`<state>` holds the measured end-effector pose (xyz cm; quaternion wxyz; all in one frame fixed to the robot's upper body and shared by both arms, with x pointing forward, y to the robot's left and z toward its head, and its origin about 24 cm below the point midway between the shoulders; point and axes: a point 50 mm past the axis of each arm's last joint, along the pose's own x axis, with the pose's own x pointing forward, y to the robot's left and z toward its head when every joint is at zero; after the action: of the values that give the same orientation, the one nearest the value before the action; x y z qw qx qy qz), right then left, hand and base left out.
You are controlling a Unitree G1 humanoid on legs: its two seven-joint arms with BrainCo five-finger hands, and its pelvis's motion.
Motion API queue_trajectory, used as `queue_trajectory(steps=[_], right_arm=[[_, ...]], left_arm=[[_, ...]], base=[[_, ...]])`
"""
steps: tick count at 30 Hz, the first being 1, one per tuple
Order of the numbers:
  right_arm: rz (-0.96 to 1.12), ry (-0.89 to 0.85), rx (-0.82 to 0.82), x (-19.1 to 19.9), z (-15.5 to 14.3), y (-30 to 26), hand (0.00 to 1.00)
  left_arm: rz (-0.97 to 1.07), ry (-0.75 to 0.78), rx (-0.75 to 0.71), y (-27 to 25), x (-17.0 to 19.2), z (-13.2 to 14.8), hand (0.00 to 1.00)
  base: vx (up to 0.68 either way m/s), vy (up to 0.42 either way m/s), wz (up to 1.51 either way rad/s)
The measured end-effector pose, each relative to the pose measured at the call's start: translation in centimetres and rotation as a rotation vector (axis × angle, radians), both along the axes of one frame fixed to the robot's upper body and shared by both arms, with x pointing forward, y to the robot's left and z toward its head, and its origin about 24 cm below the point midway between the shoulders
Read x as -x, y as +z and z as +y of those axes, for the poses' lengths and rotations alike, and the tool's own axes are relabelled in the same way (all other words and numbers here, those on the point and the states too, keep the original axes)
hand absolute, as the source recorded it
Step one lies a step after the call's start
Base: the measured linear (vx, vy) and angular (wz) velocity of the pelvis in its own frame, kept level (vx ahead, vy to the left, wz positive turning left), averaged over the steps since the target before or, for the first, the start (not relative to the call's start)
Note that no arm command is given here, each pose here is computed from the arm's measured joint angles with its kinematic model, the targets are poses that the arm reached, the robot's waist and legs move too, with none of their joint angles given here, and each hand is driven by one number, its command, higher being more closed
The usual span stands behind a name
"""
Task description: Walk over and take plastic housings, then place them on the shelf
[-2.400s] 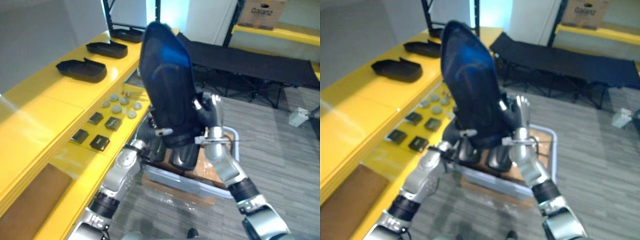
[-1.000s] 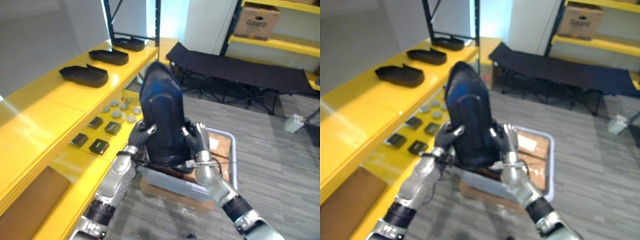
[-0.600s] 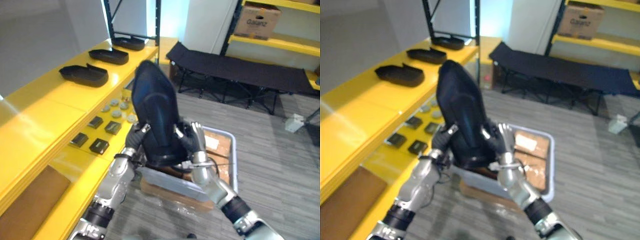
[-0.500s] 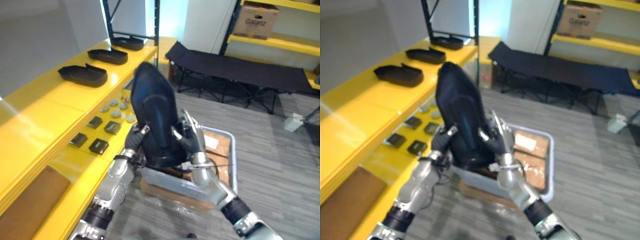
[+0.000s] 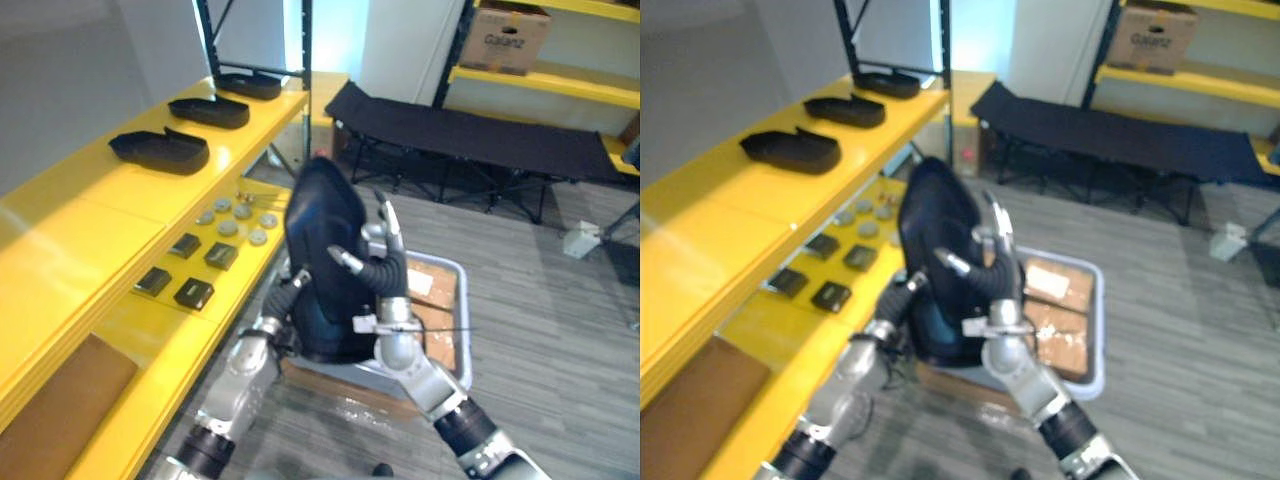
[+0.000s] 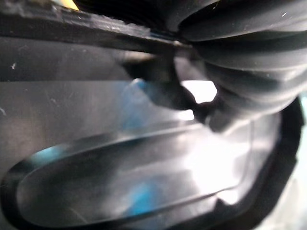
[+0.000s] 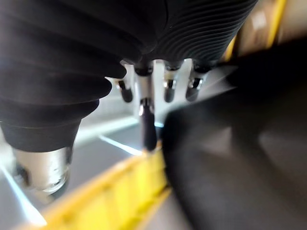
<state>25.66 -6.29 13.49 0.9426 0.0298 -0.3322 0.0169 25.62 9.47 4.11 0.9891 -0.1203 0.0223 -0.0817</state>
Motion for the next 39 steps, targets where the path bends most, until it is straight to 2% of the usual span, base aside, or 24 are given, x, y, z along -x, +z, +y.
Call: queue_trajectory(steps=[2, 4, 9, 14, 17, 21, 26, 33, 39], right_arm=[[-0.006, 0.061, -0.168, 0.2, -2.0, 0.8, 0.00], [-0.006, 0.039, -0.284, 0.6, -4.6, 0.6, 0.00], [-0.018, -0.195, -0.476, 2.6, -12.6, -1.1, 0.00], [0.020, -0.314, -0.522, 4.4, -16.3, -3.1, 0.00], [0.118, -0.339, -0.520, 5.0, -17.3, -5.3, 0.00], [0.292, -0.259, -0.482, 4.6, -16.7, -8.2, 0.00], [0.528, -0.141, -0.453, 4.0, -13.9, -12.2, 0.00], [0.577, 0.015, -0.398, 1.8, -9.8, -12.5, 0.00], [0.571, 0.175, -0.229, 1.1, -5.2, -11.6, 0.00]], left_arm=[[-0.024, 0.102, 0.034, 0.6, -0.1, 1.2, 1.00], [-0.080, 0.214, 0.064, 1.4, -0.1, 3.0, 1.00], [-0.252, 0.461, 0.134, 3.9, 0.6, 7.2, 1.00], [-0.266, 0.593, 0.180, 3.8, 1.2, 8.5, 1.00], [-0.282, 0.659, 0.194, 3.8, 1.6, 9.2, 1.00], [-0.312, 0.740, 0.121, 4.1, 3.1, 10.2, 1.00], [-0.316, 0.861, 0.045, 4.0, 5.8, 12.1, 1.00], [-0.236, 1.039, -0.030, 2.6, 10.3, 15.1, 1.00], [-0.240, 1.063, -0.056, 2.8, 12.3, 15.7, 1.00]], base=[[0.00, 0.000, 0.00], [0.00, 0.001, -0.05], [-0.04, 0.015, -0.15], [-0.02, 0.006, -0.24], [0.01, -0.021, -0.06], [0.00, -0.013, 0.12], [0.01, -0.015, 0.67], [0.00, 0.021, 0.56], [0.01, 0.048, 0.32]])
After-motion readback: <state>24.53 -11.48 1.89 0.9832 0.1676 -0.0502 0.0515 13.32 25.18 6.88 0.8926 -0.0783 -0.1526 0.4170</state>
